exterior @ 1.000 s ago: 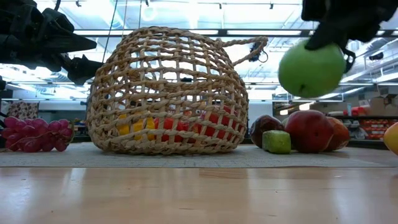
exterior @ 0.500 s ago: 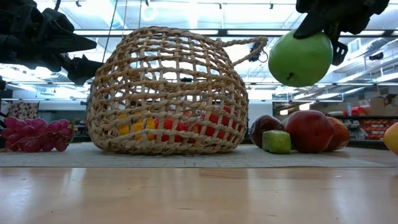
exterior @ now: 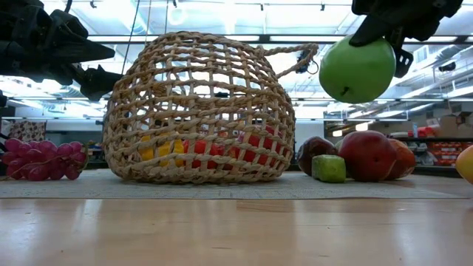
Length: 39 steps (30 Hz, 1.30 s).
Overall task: Build produce basket
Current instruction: Put the green apple into the brown basket
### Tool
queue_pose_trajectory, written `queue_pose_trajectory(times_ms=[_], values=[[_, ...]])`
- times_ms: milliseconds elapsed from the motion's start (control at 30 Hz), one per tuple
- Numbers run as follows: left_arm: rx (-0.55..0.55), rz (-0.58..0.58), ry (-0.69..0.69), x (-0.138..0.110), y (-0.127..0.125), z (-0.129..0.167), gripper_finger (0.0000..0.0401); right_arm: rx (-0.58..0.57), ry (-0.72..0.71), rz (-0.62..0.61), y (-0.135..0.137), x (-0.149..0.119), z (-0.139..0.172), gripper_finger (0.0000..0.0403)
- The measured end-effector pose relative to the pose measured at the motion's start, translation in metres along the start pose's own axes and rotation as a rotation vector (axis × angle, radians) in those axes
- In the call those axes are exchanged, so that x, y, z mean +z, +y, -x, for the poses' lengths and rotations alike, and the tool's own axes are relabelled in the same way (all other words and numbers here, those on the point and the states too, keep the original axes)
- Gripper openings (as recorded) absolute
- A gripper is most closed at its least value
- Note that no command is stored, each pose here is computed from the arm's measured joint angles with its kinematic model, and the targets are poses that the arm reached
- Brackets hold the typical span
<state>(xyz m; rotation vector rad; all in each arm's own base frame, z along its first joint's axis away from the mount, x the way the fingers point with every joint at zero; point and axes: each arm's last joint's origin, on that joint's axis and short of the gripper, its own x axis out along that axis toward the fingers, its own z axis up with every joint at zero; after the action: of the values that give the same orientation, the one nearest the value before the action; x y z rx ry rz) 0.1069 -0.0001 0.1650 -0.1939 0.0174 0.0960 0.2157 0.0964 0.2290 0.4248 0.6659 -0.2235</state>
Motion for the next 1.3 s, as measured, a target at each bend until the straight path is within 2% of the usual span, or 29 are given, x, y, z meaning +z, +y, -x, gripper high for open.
queue_pose_trajectory(times_ms=[733,1000,1300], values=[[0.0,0.0,0.0,0.0,0.0,0.0,0.0386,0.003,-0.011,-0.004,0.001,0.001,0.0,0.0367],[0.0,0.0,0.0,0.0,0.0,0.0,0.0386,0.098,-0.066,0.012,0.008,0.009,0.005,0.0367],[0.0,0.0,0.0,0.0,0.0,0.0,0.0386,0.132,-0.115,0.097,0.017,0.026,0.017,0.0367]])
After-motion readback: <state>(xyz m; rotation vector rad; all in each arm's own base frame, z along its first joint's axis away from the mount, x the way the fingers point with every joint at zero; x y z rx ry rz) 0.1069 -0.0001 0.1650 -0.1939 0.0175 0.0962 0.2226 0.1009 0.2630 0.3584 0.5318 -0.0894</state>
